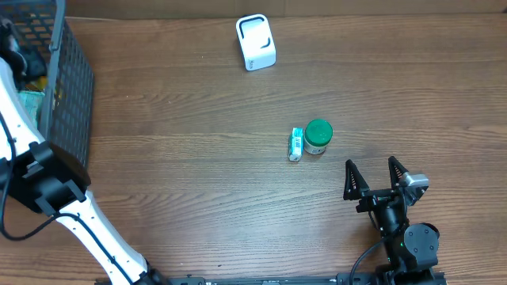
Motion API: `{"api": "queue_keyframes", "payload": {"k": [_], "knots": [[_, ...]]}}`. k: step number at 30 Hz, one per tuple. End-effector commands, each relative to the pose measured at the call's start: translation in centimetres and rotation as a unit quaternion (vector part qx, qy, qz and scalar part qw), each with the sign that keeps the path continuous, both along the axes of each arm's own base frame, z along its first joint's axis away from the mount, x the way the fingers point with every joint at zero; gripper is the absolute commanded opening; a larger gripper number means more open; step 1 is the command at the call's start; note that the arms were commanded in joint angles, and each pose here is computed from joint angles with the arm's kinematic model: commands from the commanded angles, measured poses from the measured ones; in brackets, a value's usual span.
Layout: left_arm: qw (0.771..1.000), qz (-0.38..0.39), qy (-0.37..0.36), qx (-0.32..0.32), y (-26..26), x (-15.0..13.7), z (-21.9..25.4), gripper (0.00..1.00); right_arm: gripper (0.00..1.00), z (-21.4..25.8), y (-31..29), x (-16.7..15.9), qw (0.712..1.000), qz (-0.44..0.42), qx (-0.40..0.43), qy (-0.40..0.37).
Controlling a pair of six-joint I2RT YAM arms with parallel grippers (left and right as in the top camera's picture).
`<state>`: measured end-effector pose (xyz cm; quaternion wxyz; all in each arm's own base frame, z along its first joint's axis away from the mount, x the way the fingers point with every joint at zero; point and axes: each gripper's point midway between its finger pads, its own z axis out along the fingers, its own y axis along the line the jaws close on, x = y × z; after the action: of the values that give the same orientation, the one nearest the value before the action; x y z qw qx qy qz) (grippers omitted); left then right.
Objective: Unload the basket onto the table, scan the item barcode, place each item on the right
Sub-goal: 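Grasp the yellow-capped bottle in the basket and lift it, then carry the yellow bottle to the scanner and present its barcode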
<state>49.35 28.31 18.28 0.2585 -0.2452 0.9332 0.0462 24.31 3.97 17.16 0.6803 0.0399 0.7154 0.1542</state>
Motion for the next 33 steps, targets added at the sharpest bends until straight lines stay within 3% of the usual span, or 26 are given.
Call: {"api": "queue_keyframes", "payload": {"k": [1,11,17,26,33], "knots": [[0.99,0.045,-0.127,0.036,-0.9,-0.6,12.1,0.26,1.0,-0.2,-0.1,0.0,1.0,0.0,-0.003,-0.002],[0.954,0.126,-0.271,-0.004,-6.0,-6.4,25.1,0.27,1.0,-0.2,-0.1,0.0,1.0,0.0,-0.003,-0.002],[0.948,0.114,-0.295,-0.026,-11.3,-10.7,29.1,0.27,1.0,-0.2,-0.1,0.0,1.0,0.0,-0.003,-0.002],[0.979,0.058,-0.177,-0.089,-20.4,-12.8,24.6,0.26,1.0,-0.2,-0.1,0.0,1.0,0.0,-0.003,-0.002],[0.988,-0.008,-0.092,-0.121,-27.4,-12.3,20.7,0.25,1.0,-0.2,-0.1,0.0,1.0,0.0,-0.003,-0.002]]}}
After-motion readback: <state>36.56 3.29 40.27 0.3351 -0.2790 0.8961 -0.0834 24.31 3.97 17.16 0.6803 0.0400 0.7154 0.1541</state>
